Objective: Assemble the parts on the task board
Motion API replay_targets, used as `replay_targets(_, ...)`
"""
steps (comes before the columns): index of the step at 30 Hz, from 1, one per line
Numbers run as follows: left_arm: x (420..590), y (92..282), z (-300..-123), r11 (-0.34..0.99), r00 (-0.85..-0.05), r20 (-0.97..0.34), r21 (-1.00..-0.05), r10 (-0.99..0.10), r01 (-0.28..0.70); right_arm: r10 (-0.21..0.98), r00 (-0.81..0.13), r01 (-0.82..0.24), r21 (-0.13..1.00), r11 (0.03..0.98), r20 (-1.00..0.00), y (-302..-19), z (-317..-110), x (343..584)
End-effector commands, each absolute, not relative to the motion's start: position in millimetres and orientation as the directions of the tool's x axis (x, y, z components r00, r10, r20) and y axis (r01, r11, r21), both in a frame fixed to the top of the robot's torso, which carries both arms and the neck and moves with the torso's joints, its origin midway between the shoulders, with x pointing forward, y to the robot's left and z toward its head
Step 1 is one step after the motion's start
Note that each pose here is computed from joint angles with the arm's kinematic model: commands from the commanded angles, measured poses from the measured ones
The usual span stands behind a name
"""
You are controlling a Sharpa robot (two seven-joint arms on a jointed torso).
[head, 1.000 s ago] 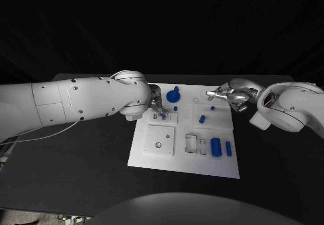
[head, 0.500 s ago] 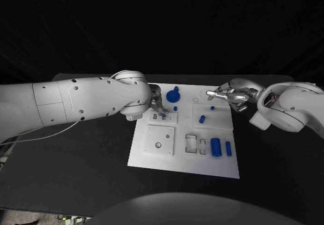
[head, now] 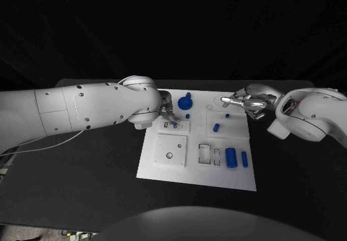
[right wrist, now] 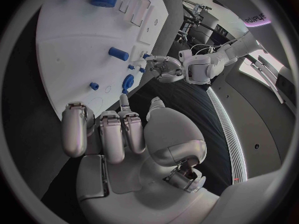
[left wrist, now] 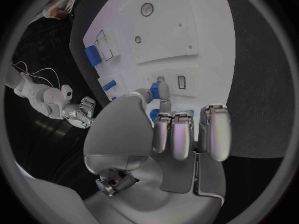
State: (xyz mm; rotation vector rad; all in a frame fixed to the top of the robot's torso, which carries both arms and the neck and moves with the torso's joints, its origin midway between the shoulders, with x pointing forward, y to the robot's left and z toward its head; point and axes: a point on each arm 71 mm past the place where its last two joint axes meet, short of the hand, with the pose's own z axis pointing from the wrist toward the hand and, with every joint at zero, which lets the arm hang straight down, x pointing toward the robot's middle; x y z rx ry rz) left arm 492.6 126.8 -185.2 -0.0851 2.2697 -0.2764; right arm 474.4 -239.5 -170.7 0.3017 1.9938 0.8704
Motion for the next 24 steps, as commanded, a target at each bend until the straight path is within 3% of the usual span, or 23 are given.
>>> replay_targets(1,491.4,130.3,-188.1,0.985,-0.67,-0.729,-0.174,-0.142,-0.02,0.516,-0.558,-0.133,0.685,0.716,-0.649,-238.5,-170.7,473.7)
replay_targets(24,493.1,130.1,-189.7,0.983,-0.671,-0.727,-0.181,-0.146,-0.018,0.517,-0.559,-0.132,0.685,0.717,-0.649,-239.4,-170.9,473.4)
